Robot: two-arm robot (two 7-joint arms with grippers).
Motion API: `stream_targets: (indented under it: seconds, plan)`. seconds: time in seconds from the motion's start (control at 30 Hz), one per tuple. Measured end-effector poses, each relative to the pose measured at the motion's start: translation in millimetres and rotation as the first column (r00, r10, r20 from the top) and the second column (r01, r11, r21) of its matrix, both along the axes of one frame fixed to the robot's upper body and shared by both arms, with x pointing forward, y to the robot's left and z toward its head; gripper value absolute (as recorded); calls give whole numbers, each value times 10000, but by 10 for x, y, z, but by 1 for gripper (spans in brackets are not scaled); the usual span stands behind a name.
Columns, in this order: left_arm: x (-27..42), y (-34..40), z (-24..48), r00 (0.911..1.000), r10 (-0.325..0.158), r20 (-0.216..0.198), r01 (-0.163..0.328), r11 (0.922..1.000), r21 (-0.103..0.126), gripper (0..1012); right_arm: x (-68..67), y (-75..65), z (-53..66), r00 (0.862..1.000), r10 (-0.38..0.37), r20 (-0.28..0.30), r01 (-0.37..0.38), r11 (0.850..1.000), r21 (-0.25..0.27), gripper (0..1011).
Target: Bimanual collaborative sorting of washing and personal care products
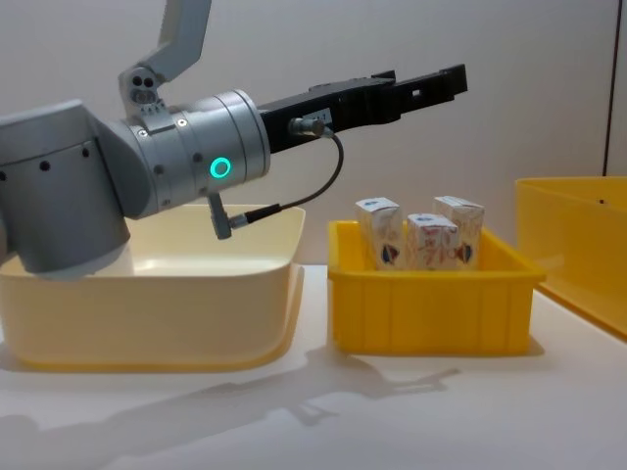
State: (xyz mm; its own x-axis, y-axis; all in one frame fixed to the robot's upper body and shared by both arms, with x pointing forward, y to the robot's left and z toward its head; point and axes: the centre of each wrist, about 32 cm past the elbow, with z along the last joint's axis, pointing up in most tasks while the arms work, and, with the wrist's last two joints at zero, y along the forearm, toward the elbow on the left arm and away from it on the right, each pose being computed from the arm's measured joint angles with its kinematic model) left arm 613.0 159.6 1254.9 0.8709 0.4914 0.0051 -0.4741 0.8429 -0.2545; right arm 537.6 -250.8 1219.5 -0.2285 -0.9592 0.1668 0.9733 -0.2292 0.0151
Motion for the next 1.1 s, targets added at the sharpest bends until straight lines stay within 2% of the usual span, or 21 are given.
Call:
stream_targets:
  seconds: [0.07, 0.37, 0.67, 0.83, 1.0, 1.1]
  plan:
    - [0, 0, 0, 10000, 0, -1, 0, 10000, -1, 1003, 1, 1, -1, 10000, 4, -12, -4, 10000, 5, 999]
    - [0, 0, 0, 10000, 0, 0, 0, 10000, -1, 1003, 2, 2, -4, 10000, 44, 79, -44, 10000, 42, 1001]
    - [0, 0, 0, 10000, 0, 0, 0, 10000, -1, 1003, -20, -8, 0, 9959, 233, 876, -249, 9995, 178, 1001]
    - [0, 0, 0, 10000, 0, -1, 0, 10000, -1, 1003, -41, -18, 16, 9885, 497, 1430, -550, 9979, 336, 1001]
    - [-14, 0, -9, 10000, 81, -14, -81, 10000, 18, 1003, -77, -32, 47, 9690, 1023, 2248, -1186, 9911, 601, 1001]
    - [-32, 11, -22, 9998, 199, -25, -199, 9998, 79, 1003, -91, -34, 58, 9623, 1161, 2461, -1363, 9884, 669, 1001]
